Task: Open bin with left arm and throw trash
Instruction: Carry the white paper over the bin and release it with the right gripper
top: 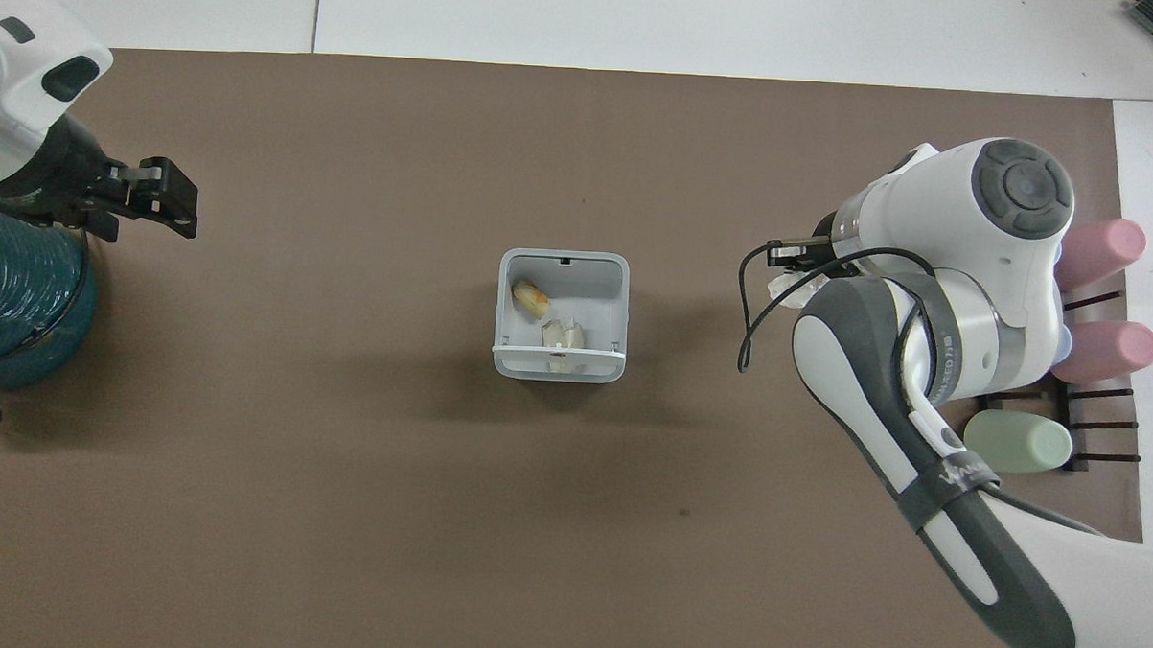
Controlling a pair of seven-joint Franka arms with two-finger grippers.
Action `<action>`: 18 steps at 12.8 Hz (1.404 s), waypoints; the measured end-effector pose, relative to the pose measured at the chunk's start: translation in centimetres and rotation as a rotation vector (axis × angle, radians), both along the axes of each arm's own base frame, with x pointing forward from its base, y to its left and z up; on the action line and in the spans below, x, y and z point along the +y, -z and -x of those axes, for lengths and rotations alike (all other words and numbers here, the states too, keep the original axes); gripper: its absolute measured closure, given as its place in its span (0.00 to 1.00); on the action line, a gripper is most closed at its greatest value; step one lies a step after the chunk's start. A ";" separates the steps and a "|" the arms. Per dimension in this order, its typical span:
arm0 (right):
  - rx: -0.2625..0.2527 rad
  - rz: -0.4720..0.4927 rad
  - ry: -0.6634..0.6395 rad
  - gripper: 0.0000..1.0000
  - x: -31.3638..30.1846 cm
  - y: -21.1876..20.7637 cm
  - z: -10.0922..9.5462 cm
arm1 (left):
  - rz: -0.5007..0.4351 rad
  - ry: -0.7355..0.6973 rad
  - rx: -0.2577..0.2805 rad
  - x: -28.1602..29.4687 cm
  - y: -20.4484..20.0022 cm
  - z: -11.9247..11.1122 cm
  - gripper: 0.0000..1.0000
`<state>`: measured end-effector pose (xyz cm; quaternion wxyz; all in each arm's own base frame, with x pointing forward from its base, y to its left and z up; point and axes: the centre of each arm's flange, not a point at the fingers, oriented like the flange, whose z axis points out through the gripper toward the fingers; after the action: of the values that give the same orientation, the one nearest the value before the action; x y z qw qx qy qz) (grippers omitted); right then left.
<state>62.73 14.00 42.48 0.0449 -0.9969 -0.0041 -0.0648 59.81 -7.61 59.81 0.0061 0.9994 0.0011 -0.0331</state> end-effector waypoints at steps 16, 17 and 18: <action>-0.037 -0.256 0.112 0.85 20.8 1.2 4.6 | -0.009 0.073 -0.024 -0.8 0.6 2.7 0.00; -0.036 -0.256 0.112 0.78 20.8 1.3 4.6 | -0.009 0.083 -0.024 -0.7 0.6 2.7 0.00; -0.035 -0.257 0.117 0.66 20.9 1.3 4.7 | -0.008 0.089 -0.024 -0.6 0.6 2.7 0.00</action>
<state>58.05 34.91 41.22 0.1685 -0.9801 0.0618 -0.0846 57.13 -8.24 59.26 0.0005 0.9988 -0.0432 -0.0214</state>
